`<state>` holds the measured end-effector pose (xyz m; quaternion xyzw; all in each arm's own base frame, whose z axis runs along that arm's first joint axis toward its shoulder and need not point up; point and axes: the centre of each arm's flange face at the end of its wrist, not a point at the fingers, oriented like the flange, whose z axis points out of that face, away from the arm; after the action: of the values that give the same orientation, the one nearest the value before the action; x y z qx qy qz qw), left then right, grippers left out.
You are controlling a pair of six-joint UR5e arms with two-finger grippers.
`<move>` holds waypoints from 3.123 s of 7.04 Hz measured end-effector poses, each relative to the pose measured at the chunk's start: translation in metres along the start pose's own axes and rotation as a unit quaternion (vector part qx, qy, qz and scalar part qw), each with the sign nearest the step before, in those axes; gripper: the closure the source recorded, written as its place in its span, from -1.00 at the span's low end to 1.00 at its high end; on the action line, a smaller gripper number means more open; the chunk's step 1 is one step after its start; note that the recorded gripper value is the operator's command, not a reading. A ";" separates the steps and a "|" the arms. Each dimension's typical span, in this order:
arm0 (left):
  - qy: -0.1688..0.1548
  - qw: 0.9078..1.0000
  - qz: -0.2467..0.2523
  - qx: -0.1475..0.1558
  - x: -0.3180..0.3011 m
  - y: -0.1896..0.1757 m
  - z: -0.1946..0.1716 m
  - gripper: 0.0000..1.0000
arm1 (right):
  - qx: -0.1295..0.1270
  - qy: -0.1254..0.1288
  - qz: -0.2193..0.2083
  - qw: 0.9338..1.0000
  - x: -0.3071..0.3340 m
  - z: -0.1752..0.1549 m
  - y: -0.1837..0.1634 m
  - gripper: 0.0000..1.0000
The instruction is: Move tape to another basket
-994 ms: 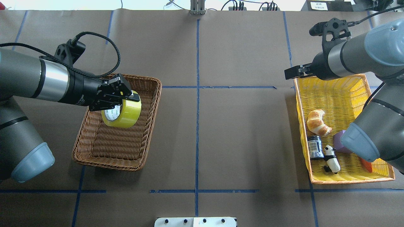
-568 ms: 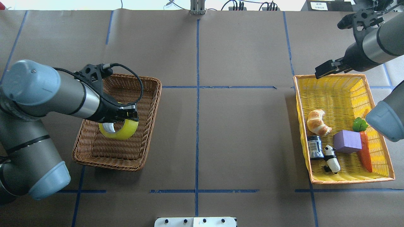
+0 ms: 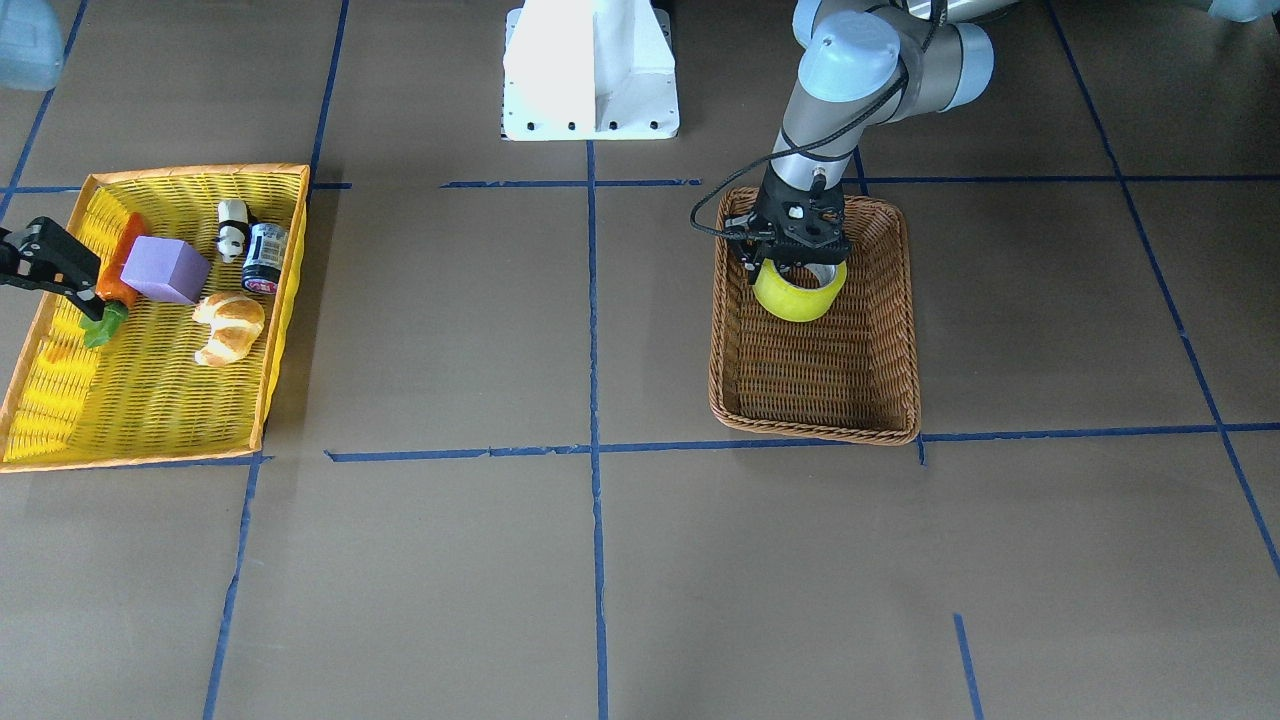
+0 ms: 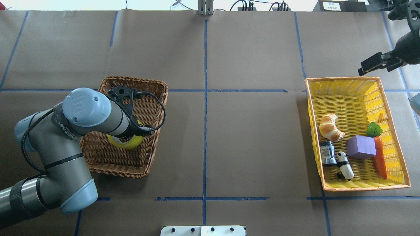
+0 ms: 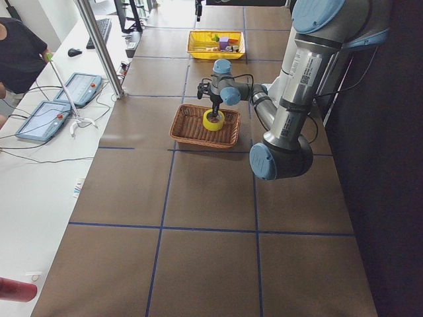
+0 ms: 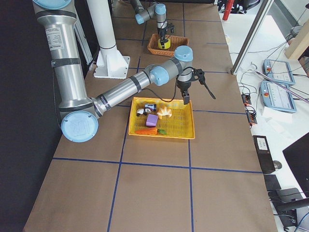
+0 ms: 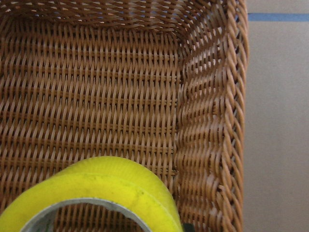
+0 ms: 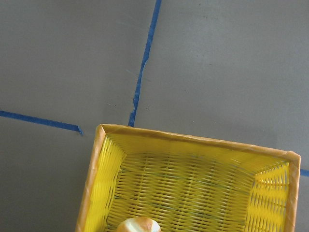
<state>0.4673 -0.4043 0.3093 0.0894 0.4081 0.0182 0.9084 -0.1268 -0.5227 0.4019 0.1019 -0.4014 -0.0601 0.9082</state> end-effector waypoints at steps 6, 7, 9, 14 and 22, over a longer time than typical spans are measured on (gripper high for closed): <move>-0.019 0.999 0.033 0.011 -0.028 -0.030 -0.002 -1.00 | -0.007 -0.013 -0.011 1.000 0.054 -0.010 0.006 -1.00; -0.013 1.000 0.024 -0.004 -0.037 -0.039 -0.013 -1.00 | -0.010 -0.012 -0.023 1.000 0.067 -0.008 0.007 -1.00; -0.013 0.999 0.037 -0.030 -0.069 -0.065 -0.061 -1.00 | -0.024 -0.006 -0.057 0.998 0.112 0.001 0.019 -1.00; -0.005 0.995 0.056 -0.077 -0.264 -0.097 -0.151 -1.00 | -0.044 -0.033 -0.014 0.998 0.250 0.006 0.110 -1.00; -0.021 0.993 0.037 -0.108 -0.565 -0.048 -0.148 -1.00 | -0.080 -0.013 0.078 0.994 0.291 0.014 0.151 -1.00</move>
<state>-0.0210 -0.4899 0.6213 0.0065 0.3813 0.0939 0.9197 0.0620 -0.4334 0.6550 -0.0037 -0.4142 -0.0225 0.9099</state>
